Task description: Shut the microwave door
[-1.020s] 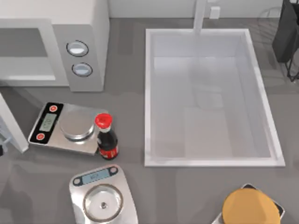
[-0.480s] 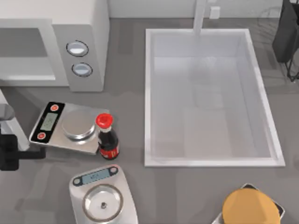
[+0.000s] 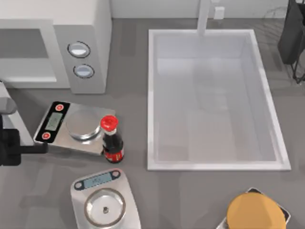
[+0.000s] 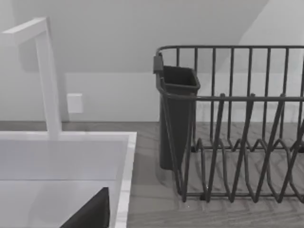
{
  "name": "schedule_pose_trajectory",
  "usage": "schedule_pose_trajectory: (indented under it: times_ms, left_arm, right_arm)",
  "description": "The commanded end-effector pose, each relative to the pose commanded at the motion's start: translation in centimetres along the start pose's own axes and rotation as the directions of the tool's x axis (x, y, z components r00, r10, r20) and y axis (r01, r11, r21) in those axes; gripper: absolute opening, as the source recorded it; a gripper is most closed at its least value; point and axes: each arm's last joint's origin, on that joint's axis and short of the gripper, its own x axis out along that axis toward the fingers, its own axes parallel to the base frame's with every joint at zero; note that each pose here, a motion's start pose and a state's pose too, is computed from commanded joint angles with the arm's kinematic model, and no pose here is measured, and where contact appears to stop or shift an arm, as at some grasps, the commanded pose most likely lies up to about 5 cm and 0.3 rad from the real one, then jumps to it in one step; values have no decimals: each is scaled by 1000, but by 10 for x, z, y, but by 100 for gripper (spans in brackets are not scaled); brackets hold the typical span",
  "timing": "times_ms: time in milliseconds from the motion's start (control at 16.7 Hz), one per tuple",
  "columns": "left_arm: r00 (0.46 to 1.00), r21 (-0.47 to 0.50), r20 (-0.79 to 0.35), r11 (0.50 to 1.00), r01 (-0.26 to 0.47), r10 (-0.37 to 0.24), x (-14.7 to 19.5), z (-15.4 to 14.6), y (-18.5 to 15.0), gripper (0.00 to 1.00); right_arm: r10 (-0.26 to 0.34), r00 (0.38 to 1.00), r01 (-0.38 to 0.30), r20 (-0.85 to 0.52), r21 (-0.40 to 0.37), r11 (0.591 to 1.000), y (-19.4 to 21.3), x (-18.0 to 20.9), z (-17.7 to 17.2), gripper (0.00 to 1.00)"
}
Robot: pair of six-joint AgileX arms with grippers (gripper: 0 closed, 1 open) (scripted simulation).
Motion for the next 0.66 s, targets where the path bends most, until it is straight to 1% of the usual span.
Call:
schedule_pose_trajectory:
  times_ms: [120, 420, 540, 660]
  left_arm:
    - [1000, 0, -6, 1000, 0, 0, 13, 13, 0, 0]
    - [1000, 1, -23, 1000, -1, 1, 57, 40, 0, 0]
    - [1000, 0, -13, 1000, -1, 1, 68, 47, 0, 0]
    - [1000, 0, -9, 1000, -1, 1, 70, 50, 1, 0]
  right_arm:
    - [0, 1000, 0, 0, 0, 1000, 0, 0, 0, 100]
    - [0, 1000, 0, 0, 0, 1000, 0, 0, 0, 100]
    - [0, 1000, 0, 0, 0, 1000, 0, 0, 0, 100]
    - [0, 1000, 0, 0, 0, 1000, 0, 0, 0, 100]
